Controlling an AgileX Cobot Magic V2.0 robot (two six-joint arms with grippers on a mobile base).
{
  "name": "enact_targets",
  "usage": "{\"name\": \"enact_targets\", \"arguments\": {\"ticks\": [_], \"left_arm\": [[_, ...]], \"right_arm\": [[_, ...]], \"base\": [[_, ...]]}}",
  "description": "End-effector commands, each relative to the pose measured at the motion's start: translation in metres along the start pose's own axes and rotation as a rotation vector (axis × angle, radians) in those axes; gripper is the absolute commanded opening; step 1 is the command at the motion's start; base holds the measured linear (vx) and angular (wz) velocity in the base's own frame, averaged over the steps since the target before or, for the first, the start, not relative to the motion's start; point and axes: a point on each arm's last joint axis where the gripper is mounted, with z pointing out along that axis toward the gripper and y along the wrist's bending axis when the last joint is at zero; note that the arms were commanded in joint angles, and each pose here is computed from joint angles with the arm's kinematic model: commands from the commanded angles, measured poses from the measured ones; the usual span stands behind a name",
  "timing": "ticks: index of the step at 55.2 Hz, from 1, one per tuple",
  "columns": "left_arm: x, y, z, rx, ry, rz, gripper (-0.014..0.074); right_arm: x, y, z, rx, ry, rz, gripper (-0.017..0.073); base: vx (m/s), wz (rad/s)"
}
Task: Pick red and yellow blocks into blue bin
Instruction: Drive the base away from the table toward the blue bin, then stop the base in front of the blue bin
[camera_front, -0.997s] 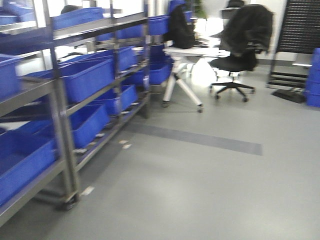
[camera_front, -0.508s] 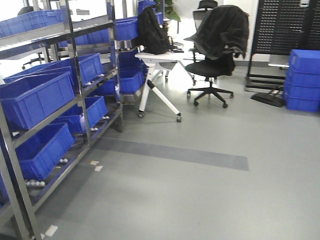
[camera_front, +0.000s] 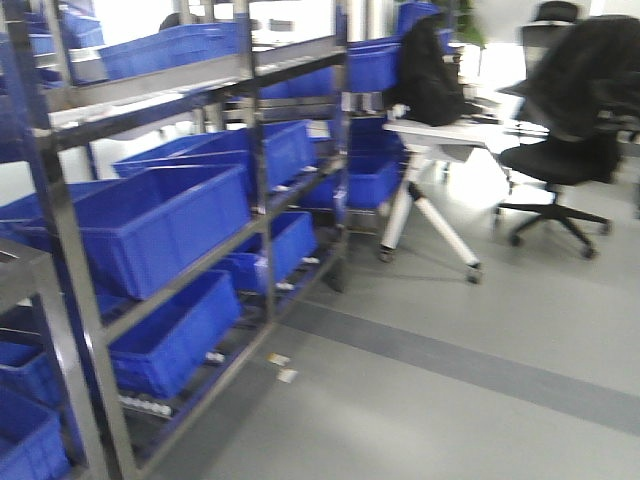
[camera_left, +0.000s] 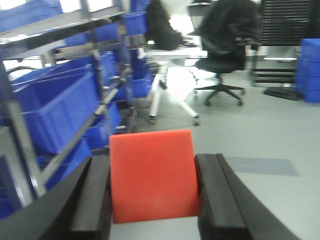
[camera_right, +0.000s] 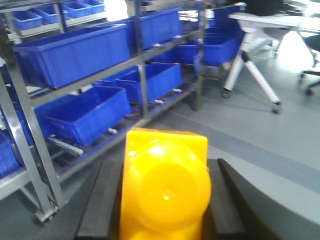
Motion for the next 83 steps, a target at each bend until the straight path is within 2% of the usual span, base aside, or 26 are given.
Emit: {"name": "enact_targets", "arguments": {"ticks": [1, 39, 64, 83], "left_arm": [[-0.0157, -0.0002, -0.0012, 0.005, -0.102, -0.013, 0.0], [-0.0157, -0.0002, -0.0012, 0.005, -0.102, -0.013, 0.0], [-0.0157, -0.0002, -0.0012, 0.005, -0.102, -0.013, 0.0], [-0.0157, -0.0002, -0.0012, 0.005, -0.102, -0.013, 0.0002]], "right_arm": [[-0.0171, 0.0009, -0.0031, -0.008, -0.11, -0.02, -0.001], [-0.0171, 0.0008, -0.0031, -0.007, -0.109, -0.019, -0.001], [-0.0171, 0.0009, -0.0031, -0.008, -0.109, -0.02, -0.001], [-0.0171, 0.0009, -0.0031, -0.008, -0.109, -0.02, -0.001]], "base": [[0.52, 0.45], [0.44, 0.46], [0.28, 0.92], [0.15, 0.57]]}}
